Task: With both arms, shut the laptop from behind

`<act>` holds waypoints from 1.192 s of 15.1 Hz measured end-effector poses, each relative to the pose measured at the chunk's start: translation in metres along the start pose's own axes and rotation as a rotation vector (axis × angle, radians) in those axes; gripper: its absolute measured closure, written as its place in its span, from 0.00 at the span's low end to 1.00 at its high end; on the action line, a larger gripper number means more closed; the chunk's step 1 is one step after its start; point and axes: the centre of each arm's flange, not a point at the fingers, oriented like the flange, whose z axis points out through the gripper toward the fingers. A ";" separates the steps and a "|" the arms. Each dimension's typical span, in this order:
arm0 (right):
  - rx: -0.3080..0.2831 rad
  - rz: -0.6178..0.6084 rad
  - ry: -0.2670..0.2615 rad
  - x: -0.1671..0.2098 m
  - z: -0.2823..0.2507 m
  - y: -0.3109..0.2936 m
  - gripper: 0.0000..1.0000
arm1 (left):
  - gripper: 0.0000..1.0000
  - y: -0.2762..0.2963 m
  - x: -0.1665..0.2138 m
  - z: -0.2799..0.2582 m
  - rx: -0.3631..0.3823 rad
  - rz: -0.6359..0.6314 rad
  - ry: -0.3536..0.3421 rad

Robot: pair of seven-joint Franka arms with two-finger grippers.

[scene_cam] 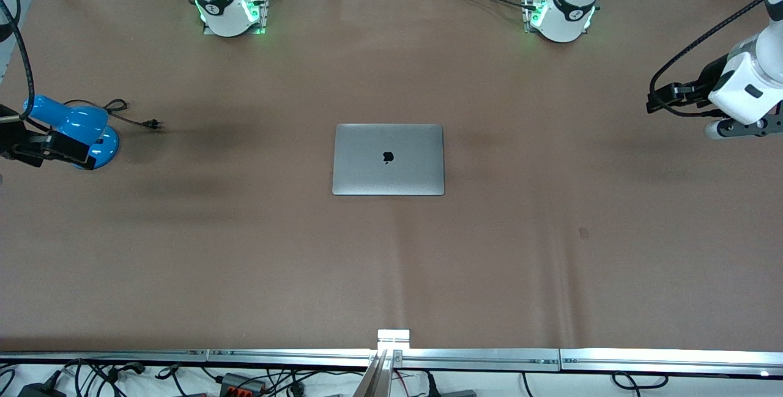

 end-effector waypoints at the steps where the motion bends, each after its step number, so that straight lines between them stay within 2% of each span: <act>1: -0.001 -0.010 -0.005 -0.003 0.000 0.001 0.00 | 0.00 0.000 -0.002 -0.003 0.000 0.000 0.006; 9: -0.022 -0.014 -0.027 -0.069 0.009 0.009 0.00 | 0.00 0.000 -0.004 -0.007 -0.001 -0.001 0.017; 18: -0.022 -0.017 -0.020 -0.078 0.006 0.008 0.00 | 0.00 0.004 -0.004 -0.007 0.001 0.006 0.017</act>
